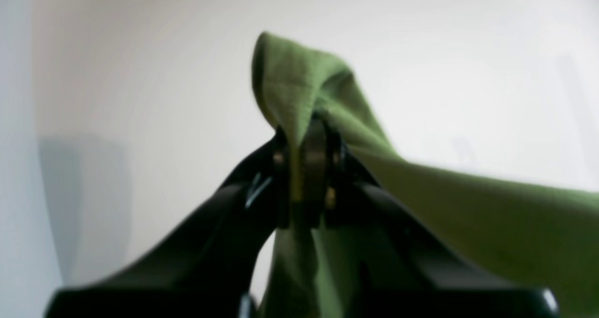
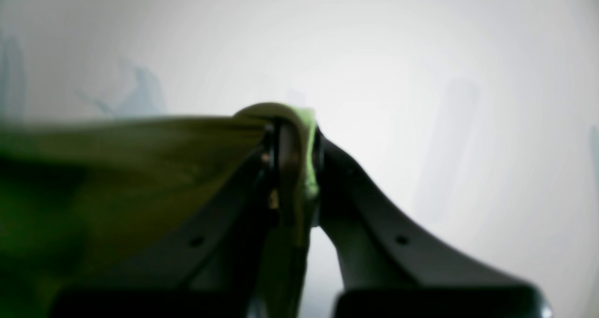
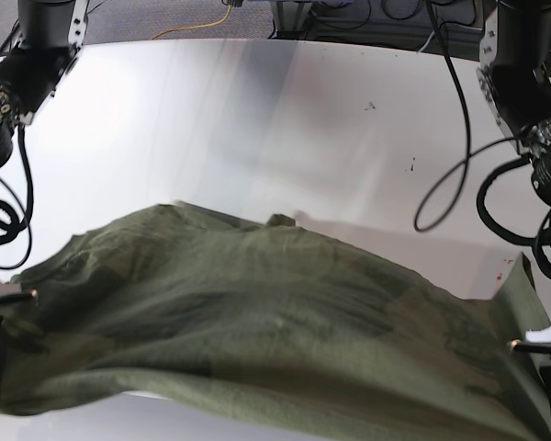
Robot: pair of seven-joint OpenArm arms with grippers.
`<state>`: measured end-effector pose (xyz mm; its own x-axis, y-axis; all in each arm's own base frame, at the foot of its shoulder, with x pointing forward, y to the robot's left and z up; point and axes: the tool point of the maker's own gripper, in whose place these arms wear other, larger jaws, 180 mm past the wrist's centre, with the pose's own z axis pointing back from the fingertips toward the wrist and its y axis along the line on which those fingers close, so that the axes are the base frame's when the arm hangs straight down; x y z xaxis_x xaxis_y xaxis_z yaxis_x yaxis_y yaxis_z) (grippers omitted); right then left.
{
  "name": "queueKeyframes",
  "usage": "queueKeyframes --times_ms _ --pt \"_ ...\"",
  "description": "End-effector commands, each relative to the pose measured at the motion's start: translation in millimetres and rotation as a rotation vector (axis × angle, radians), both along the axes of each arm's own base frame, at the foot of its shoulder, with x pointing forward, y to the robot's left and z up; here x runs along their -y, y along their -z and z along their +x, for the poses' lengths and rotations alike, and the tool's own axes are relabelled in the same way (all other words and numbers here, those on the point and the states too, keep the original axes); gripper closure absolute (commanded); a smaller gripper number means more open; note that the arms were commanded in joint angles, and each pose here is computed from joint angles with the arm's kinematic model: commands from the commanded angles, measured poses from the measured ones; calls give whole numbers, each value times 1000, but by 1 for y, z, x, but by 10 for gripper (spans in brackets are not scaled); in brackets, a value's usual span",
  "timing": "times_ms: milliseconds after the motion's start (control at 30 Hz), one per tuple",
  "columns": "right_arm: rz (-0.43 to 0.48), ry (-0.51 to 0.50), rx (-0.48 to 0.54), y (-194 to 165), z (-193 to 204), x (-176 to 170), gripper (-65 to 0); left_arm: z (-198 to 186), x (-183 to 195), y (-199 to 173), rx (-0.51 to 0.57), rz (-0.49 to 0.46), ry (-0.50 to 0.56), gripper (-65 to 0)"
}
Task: Layout the t-shirt on the table in an organized manner, then fold the t-shirt properly
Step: 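Lower the shirt onto the table with both grippers, dragging it flat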
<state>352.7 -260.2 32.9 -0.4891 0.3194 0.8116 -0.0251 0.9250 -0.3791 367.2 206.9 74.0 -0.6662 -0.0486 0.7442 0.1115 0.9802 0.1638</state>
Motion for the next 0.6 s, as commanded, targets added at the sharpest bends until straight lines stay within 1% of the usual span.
queueKeyframes --times_ms 0,133,333,400,567 --pt "-7 -39 84 -9 -14 -6 0 -12 -2 -12 79 -3 2 -1" --pt "4 -74 103 7 -26 -8 0 -19 -3 0 97 -5 8 -1" --pt "59 -65 101 28 -38 1 0 -23 -5 22 78 55 -28 -1" --pt "67 -54 89 33 -40 4 0 -26 -5 28 87 66 -34 -1" --pt "73 -6 49 47 -49 20 0 -32 -8 46 64 72 -48 -1"
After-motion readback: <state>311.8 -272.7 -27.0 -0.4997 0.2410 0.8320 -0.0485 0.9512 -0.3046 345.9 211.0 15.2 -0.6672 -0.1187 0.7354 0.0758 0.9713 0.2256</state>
